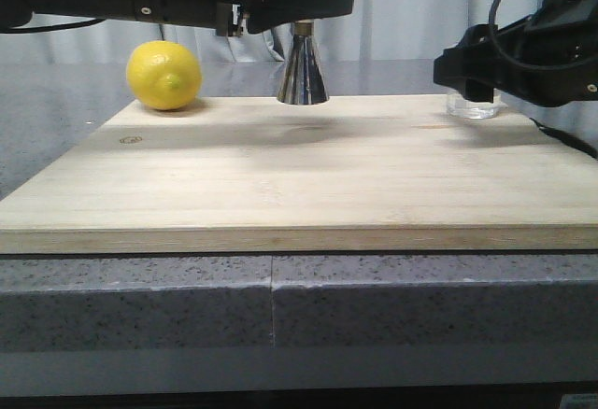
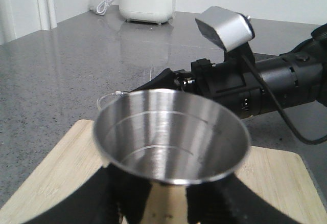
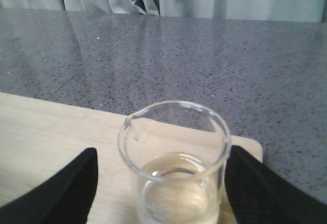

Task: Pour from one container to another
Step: 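Reach the right gripper to the glass beaker and grasp it, then lift the beaker with the right gripper and bring it over the jigger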

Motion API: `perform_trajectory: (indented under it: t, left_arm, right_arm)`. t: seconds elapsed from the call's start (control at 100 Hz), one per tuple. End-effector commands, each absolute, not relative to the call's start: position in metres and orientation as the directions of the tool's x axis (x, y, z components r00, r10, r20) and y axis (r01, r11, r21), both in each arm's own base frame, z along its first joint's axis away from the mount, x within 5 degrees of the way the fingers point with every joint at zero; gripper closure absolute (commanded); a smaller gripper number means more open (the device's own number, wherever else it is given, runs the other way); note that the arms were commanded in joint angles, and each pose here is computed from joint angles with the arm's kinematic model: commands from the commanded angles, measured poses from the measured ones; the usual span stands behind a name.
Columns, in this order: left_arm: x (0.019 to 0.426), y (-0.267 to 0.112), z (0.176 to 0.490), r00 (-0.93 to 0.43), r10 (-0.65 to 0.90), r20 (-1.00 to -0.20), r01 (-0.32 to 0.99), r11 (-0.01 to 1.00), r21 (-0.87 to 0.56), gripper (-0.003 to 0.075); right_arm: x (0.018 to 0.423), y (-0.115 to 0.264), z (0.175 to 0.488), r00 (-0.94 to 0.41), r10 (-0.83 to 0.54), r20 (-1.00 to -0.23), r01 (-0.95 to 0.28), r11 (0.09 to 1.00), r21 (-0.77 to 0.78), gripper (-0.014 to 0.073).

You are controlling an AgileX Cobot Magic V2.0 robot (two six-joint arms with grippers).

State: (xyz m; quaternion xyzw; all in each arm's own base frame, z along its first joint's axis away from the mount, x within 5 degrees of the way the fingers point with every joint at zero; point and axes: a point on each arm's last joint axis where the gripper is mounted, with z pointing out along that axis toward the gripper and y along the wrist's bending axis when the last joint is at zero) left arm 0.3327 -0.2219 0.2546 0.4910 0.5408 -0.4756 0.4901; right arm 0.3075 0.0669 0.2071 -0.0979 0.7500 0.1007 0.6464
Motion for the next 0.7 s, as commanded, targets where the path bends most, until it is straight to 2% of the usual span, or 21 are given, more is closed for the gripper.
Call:
perform_trajectory:
  t: [0.0, 0.54, 0.69]
  left_arm:
    - [0.322, -0.221, 0.298, 0.012, -0.099, -0.995, 1.0, 0.011, 0.011, 0.046]
    - [0.322, -0.221, 0.298, 0.012, -0.099, -0.995, 1.0, 0.011, 0.011, 0.046]
    - [0.322, -0.221, 0.298, 0.012, -0.099, -0.995, 1.0, 0.011, 0.011, 0.046]
  right_arm:
    - [0.315, 0.069, 0.23, -0.008, 0.007, -1.0, -0.301, 0.954, 0.009, 0.012]
    - [0.338, 0.07, 0.216, -0.027, 0.006, -1.0, -0.295, 0.955, 0.013, 0.0125]
    - [0.338, 0.07, 0.214, -0.039, 0.002, -0.999, -0.294, 0.956, 0.013, 0.0223]
